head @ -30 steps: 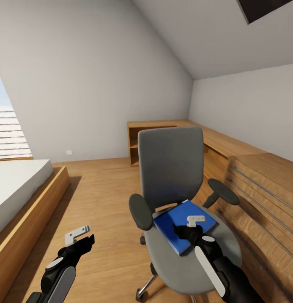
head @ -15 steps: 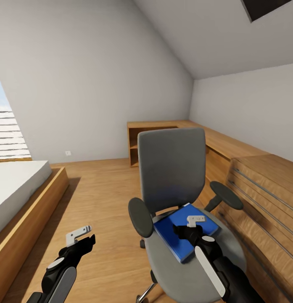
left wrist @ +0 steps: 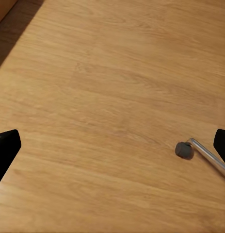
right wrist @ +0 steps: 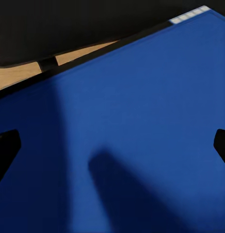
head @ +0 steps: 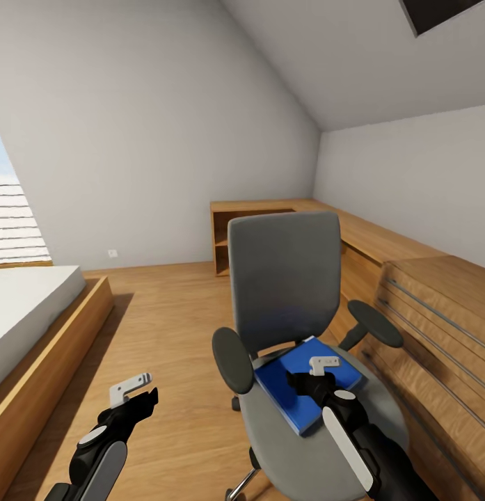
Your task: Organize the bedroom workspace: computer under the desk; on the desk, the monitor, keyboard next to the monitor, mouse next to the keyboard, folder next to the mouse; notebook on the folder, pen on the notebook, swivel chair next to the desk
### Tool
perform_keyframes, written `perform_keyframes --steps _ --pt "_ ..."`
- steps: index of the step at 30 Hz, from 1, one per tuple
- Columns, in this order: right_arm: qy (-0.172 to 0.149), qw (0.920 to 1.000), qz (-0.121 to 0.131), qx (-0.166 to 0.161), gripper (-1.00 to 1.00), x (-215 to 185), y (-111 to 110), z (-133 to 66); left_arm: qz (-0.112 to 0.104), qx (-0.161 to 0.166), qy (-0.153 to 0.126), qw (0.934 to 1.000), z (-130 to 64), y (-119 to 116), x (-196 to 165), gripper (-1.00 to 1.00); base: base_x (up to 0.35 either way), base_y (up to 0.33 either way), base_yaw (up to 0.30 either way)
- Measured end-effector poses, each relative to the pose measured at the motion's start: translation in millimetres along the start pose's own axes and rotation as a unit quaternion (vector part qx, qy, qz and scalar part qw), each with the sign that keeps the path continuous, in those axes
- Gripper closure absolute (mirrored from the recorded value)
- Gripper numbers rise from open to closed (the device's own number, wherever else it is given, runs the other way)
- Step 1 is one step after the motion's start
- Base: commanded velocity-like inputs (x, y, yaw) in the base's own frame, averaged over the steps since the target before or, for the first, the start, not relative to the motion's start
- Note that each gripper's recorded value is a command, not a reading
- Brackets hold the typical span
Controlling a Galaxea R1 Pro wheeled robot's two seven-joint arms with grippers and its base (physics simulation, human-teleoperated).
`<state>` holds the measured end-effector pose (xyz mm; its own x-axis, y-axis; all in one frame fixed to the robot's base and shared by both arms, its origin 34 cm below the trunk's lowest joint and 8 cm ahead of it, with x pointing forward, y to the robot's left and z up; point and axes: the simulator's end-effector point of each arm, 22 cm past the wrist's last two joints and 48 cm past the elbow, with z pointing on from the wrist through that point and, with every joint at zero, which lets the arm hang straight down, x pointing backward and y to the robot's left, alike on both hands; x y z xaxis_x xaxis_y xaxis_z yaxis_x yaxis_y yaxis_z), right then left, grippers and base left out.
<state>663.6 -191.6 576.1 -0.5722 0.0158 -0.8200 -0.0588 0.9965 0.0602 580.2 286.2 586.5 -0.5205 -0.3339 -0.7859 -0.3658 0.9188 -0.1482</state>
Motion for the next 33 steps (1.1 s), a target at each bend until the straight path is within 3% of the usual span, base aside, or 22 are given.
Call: perform_keyframes --steps 33 --pt "0.0 1.0 0.001 0.0 -1.0 -0.2 -0.6 0.0 0.002 0.001 0.001 1.0 -0.3 -1.3 0.8 -1.0 0.047 0.0 0.0"
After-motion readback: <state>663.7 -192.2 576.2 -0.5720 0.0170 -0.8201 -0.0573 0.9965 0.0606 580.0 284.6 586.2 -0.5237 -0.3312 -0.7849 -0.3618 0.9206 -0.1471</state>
